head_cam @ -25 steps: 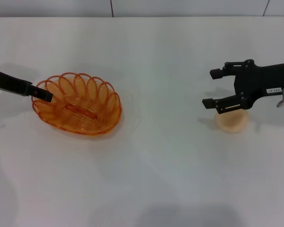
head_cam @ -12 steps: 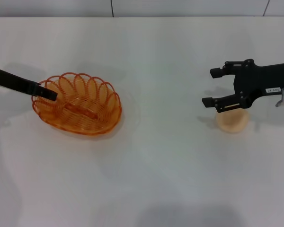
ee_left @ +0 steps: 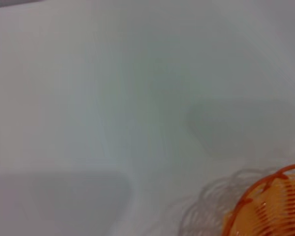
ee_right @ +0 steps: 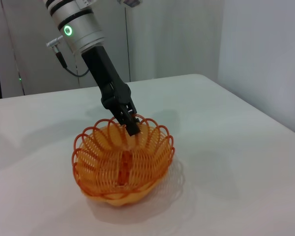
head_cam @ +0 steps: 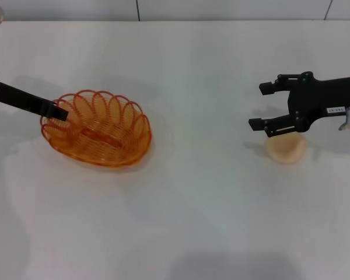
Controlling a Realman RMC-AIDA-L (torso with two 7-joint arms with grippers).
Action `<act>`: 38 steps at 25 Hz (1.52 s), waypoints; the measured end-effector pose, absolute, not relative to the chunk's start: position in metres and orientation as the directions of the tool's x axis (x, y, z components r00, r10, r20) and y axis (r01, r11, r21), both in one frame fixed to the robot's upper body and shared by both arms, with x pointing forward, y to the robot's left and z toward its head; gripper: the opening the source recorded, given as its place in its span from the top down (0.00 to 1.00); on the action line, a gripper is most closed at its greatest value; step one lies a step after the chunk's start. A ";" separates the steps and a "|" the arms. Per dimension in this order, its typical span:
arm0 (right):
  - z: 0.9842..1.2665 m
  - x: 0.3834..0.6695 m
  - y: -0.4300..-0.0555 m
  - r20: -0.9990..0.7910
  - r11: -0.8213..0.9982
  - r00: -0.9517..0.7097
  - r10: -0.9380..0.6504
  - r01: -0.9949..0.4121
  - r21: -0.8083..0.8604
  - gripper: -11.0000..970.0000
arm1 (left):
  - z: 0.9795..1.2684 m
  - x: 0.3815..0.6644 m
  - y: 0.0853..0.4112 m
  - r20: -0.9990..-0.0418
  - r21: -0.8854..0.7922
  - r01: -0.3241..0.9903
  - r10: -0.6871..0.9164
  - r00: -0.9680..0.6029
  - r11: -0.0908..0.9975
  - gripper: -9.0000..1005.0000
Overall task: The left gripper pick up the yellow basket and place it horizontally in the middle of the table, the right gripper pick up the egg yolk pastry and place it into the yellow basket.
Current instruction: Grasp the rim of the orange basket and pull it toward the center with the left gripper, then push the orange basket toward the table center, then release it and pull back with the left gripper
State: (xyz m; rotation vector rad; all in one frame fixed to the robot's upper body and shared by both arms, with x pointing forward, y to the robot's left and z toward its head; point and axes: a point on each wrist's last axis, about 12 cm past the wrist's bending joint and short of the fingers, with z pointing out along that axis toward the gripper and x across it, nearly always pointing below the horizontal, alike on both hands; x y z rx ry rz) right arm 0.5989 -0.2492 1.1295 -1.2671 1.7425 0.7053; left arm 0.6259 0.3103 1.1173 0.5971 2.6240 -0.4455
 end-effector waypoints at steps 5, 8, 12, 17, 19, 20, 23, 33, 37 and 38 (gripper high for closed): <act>1.130 0.599 -0.249 -0.879 0.331 -0.129 -0.459 -0.943 -0.035 0.10 | 1.117 0.626 0.310 -0.457 -0.210 0.474 0.343 -0.821 0.855 0.78; 1.129 0.598 -0.249 -0.881 0.336 -0.134 -0.453 -0.941 -0.029 0.10 | 1.119 0.625 0.308 -0.477 -0.225 0.486 0.340 -0.811 0.844 0.83; 1.130 0.596 -0.251 -0.886 0.339 -0.134 -0.444 -0.940 -0.028 0.10 | 1.125 0.621 0.306 -0.516 -0.275 0.495 0.308 -0.799 0.824 0.89; 1.132 0.596 -0.255 -0.893 0.350 -0.129 -0.432 -0.936 -0.034 0.10 | 1.137 0.613 0.303 -0.523 -0.353 0.473 0.249 -0.815 0.808 0.90; 1.134 0.596 -0.256 -0.892 0.352 -0.121 -0.435 -0.935 -0.045 0.10 | 1.140 0.610 0.299 -0.502 -0.388 0.445 0.219 -0.836 0.807 0.91; 1.135 0.596 -0.257 -0.892 0.353 -0.117 -0.437 -0.934 -0.050 0.10 | 1.141 0.609 0.298 -0.488 -0.409 0.427 0.202 -0.849 0.806 0.91; 1.138 0.597 -0.259 -0.892 0.355 -0.106 -0.439 -0.933 -0.064 0.10 | 1.143 0.608 0.290 -0.440 -0.475 0.363 0.140 -0.887 0.802 0.91; 1.141 0.596 -0.258 -0.891 0.340 -0.084 -0.445 -0.937 -0.081 0.10 | 1.137 0.612 0.254 -0.331 -0.497 0.274 0.112 -0.937 0.823 0.92; 1.141 0.596 -0.258 -0.891 0.340 -0.084 -0.446 -0.937 -0.082 0.10 | 1.136 0.615 0.239 -0.340 -0.506 0.274 0.103 -0.935 0.818 0.92; 1.140 0.596 -0.258 -0.891 0.340 -0.085 -0.447 -0.937 -0.081 0.10 | 1.136 0.616 0.236 -0.338 -0.509 0.273 0.102 -0.935 0.816 0.92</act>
